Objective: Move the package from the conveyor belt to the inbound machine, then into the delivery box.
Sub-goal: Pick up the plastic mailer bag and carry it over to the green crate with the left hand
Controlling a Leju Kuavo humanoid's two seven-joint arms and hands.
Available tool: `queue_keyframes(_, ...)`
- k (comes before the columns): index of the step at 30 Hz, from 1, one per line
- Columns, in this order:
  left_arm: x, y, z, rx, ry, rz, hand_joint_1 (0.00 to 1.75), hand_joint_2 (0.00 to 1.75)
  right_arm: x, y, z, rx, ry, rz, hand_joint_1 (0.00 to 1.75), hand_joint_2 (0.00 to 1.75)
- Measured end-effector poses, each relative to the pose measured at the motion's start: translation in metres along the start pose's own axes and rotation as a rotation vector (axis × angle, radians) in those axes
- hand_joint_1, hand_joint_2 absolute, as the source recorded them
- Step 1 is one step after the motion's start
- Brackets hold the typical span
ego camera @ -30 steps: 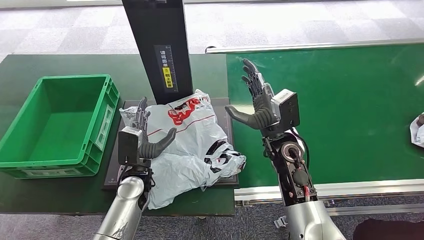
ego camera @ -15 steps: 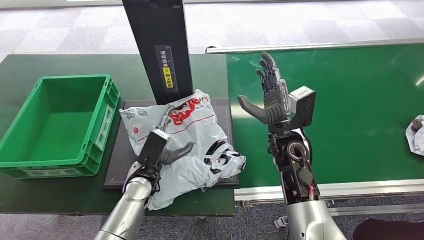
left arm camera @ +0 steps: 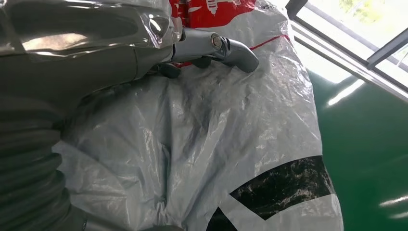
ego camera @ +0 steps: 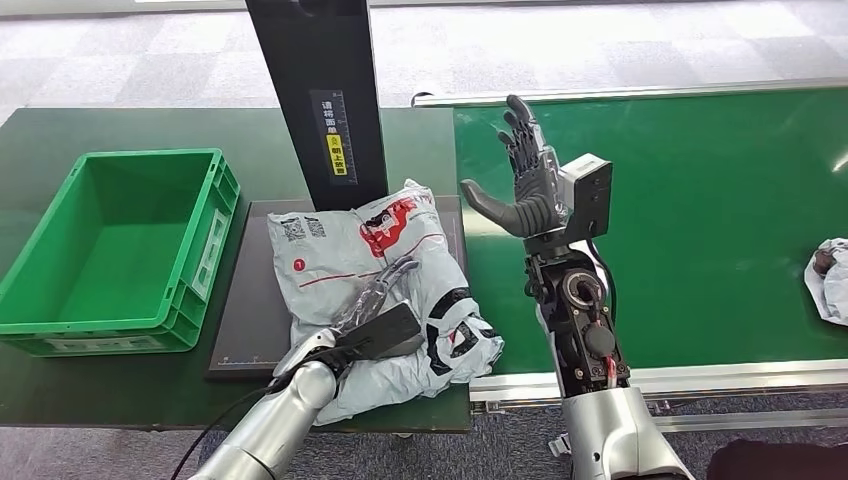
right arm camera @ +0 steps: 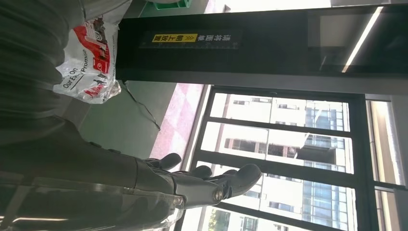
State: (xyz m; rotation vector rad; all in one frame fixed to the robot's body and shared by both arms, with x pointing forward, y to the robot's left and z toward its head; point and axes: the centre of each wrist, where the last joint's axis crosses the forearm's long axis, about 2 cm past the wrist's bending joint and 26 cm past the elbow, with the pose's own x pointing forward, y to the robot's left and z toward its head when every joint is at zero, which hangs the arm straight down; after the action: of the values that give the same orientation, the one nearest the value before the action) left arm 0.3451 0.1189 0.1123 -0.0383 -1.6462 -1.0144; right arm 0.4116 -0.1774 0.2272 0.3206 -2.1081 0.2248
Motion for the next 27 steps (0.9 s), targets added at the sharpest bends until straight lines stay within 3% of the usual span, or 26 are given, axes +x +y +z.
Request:
queue_keyframes(3, 0.0, -0.003, -0.002, -0.027, 0.009, -0.004, 1.3, 1.75, -0.001, -0.001, 0.002, 0.003, 0.008, 0.006, 0.0, 1.75)
queue_keyframes(4, 0.0, -0.004, -0.002, -0.035, 0.011, -0.005, 1.59, 1.75, -0.002, -0.001, 0.003, 0.003, 0.012, 0.007, 0.0, 1.75)
queue_keyframes(5, 0.0, -0.005, -0.003, -0.042, 0.012, -0.008, 1.66, 1.75, -0.003, -0.001, 0.005, 0.003, 0.016, 0.008, 0.0, 1.75)
queue_keyframes(27, 0.003, -0.009, -0.006, -0.069, 0.012, -0.04, 1.75, 1.75, -0.006, -0.002, 0.018, -0.011, 0.027, 0.011, 0.0, 1.75)
